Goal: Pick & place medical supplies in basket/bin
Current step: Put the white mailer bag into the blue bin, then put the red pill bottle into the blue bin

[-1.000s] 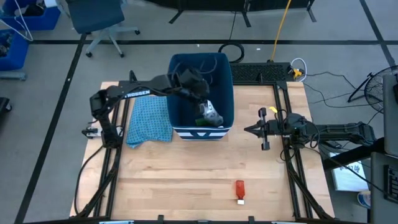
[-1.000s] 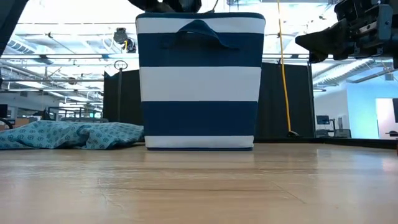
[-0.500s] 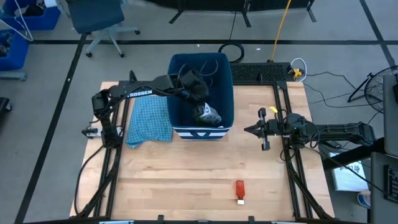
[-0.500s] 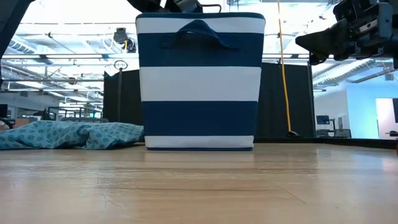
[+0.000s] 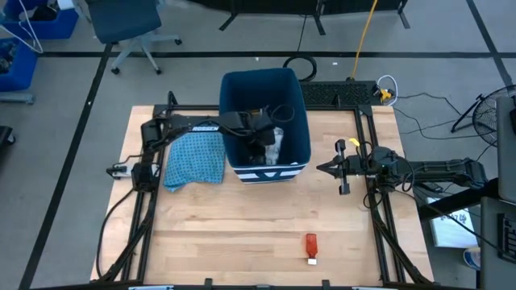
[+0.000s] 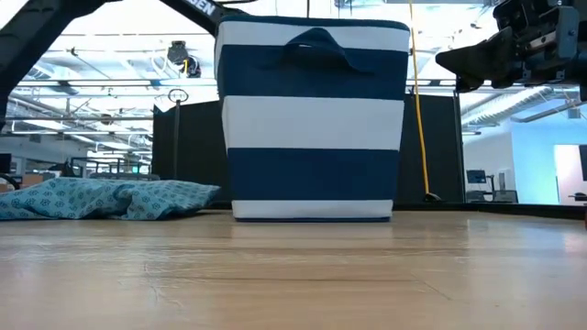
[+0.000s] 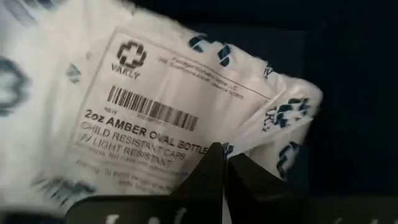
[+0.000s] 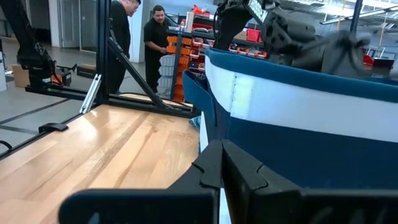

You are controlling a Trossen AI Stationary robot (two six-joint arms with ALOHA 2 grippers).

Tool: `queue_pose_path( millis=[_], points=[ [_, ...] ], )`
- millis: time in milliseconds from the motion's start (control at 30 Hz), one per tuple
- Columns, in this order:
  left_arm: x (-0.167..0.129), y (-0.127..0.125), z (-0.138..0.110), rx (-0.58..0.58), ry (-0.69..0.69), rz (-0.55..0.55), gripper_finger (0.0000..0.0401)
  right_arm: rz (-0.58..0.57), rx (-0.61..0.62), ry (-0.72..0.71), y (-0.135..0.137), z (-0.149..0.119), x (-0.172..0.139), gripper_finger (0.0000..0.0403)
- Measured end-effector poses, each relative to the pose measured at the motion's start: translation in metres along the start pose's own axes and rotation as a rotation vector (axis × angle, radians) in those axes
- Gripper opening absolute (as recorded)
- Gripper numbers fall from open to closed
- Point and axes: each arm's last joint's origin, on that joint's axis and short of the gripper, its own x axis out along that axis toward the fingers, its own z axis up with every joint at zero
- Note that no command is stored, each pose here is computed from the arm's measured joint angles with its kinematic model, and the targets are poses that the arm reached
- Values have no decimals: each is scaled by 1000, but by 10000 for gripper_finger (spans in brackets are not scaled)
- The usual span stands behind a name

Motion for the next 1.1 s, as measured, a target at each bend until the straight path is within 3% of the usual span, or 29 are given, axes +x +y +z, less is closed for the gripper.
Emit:
queue_pose_path(
  millis=[133,400,533,667,933,1100],
  points=[
    [15,-2,-4,-6,41,-58,1,0,-3,0,0,0,0,0],
    [14,-2,-6,-2,47,-81,12,1,8,0,0,0,0,0],
    [12,-6,-5,22,47,-84,42,0,23,1,0,0,0,0],
    [2,-15,-2,99,32,-54,97,1,27,1,0,0,0,0],
    [-70,-32,13,171,-135,264,230,0,13,1,0,0,0,0],
    [-142,-45,6,173,-278,317,285,-4,12,0,0,0,0,0]
  ],
)
